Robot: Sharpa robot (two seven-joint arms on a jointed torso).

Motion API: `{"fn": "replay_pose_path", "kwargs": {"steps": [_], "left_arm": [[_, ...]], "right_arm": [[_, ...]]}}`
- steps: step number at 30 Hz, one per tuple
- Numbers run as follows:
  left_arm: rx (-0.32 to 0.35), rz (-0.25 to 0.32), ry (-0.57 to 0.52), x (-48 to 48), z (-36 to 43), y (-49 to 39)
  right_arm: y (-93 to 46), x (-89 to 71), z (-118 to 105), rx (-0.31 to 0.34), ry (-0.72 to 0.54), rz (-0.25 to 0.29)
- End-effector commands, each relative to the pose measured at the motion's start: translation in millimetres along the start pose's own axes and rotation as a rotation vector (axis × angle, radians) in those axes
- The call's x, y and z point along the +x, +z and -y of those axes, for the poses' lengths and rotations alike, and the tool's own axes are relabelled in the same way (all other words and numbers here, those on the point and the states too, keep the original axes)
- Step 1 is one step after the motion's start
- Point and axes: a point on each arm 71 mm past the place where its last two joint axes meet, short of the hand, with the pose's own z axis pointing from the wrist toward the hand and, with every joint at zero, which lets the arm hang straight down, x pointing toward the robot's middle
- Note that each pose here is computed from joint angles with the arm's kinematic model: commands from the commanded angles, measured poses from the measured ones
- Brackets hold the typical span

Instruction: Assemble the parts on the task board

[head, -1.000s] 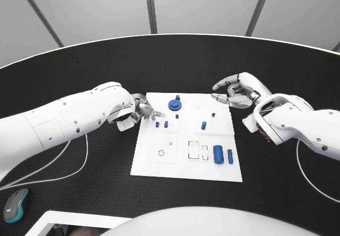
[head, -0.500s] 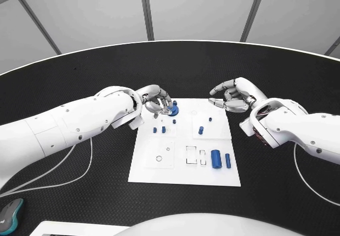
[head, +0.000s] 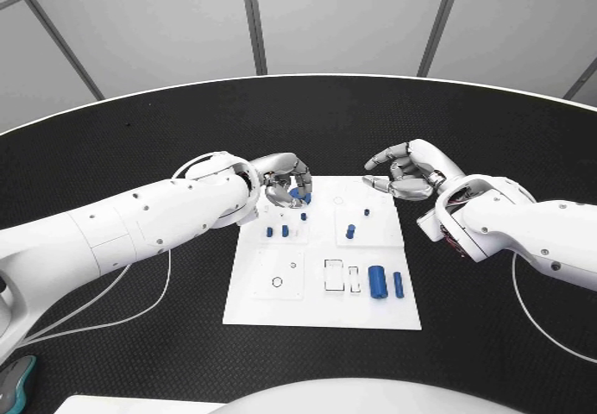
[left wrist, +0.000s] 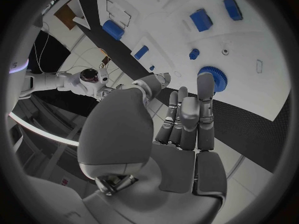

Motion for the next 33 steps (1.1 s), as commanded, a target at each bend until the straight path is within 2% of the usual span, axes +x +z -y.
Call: {"fn": "replay_pose_path", "kwargs": {"steps": [1,16,33], "left_arm": [[0.006,-0.012,0.07,2.3,0.7,2.1],[-0.007,-0.031,0.173,14.4,4.0,11.4],[-0.05,-0.082,0.206,26.3,-0.1,17.5]], "right_arm": [[0.1,0.3,-0.4,-0.001,0.0,-0.001],[0.4,1.4,-1.5,-0.004,0.002,-0.003],[-0.7,1.4,-2.6,-0.005,0.004,-0.003]]}}
